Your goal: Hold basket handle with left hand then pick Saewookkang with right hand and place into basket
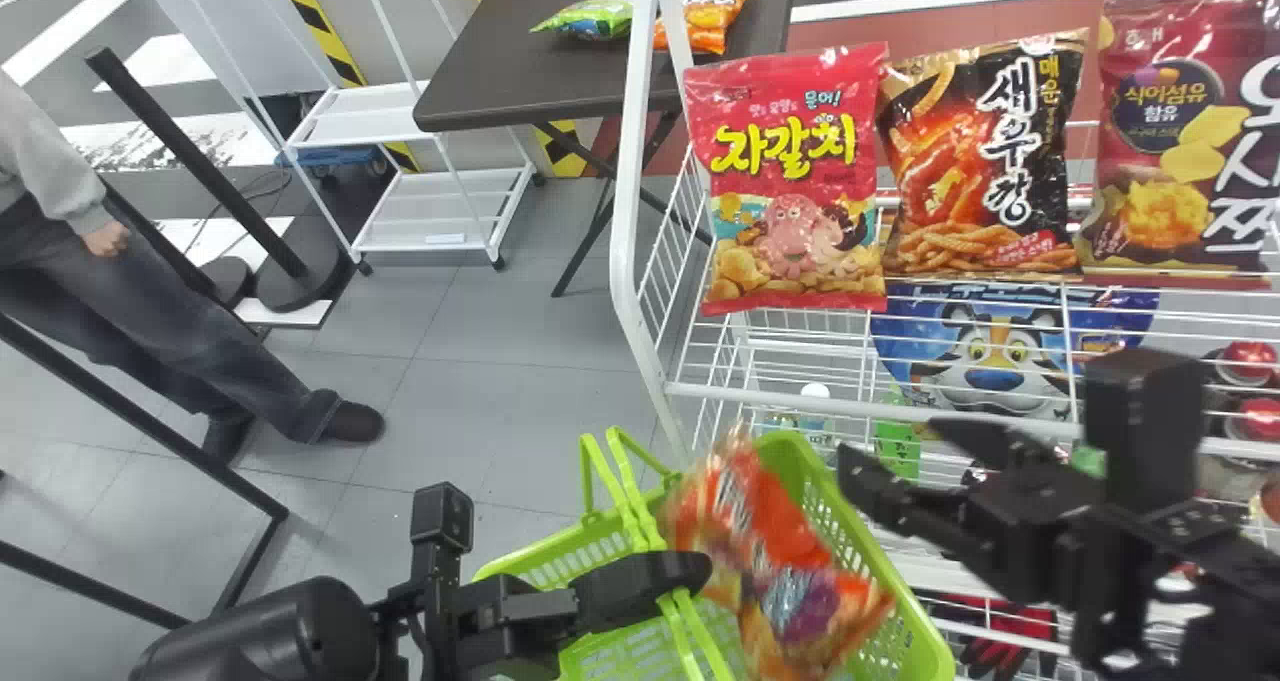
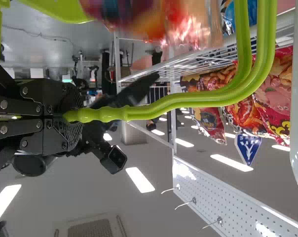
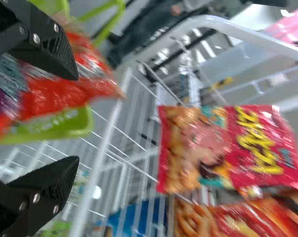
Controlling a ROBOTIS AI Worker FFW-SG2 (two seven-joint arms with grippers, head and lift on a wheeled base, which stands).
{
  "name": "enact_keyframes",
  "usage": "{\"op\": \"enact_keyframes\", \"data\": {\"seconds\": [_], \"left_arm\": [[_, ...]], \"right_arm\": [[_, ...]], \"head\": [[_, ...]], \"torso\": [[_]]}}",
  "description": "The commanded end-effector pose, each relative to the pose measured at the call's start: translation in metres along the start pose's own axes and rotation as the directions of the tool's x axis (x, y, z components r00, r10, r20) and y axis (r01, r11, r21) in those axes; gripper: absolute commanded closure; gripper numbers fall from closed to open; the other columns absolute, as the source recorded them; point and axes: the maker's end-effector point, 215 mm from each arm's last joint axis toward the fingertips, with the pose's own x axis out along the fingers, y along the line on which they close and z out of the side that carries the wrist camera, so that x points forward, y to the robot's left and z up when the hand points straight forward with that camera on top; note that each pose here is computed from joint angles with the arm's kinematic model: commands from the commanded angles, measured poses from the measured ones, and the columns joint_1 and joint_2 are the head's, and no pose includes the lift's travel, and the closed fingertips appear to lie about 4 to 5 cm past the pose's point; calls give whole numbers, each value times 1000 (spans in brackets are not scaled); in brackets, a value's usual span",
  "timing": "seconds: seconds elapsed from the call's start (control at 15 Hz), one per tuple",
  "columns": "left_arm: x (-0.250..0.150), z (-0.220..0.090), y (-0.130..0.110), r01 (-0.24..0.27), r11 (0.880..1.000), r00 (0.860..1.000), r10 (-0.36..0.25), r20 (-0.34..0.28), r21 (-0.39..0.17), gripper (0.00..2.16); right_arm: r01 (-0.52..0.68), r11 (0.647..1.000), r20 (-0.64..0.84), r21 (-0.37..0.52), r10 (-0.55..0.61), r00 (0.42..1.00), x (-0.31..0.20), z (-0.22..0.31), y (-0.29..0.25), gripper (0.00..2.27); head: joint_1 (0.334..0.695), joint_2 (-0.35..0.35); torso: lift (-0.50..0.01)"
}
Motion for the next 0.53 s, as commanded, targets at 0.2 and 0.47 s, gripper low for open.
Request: {"op": "enact_keyframes", "data": {"seconds": [0.2,0.47], "left_arm": [[-1,-4,3,4,999,1000,-4,9,-47,2152],[-3,-4,6,6,998,1000,-5,16,-61,2152]], "right_arm": [[134,990,218,-41,-122,968,-43,55,-73,29],[277,953,387,-120,-212,897,-77,89,-117,33]], "head": [[695,273],[695,163]], "torso": [[-19],[-19]]}}
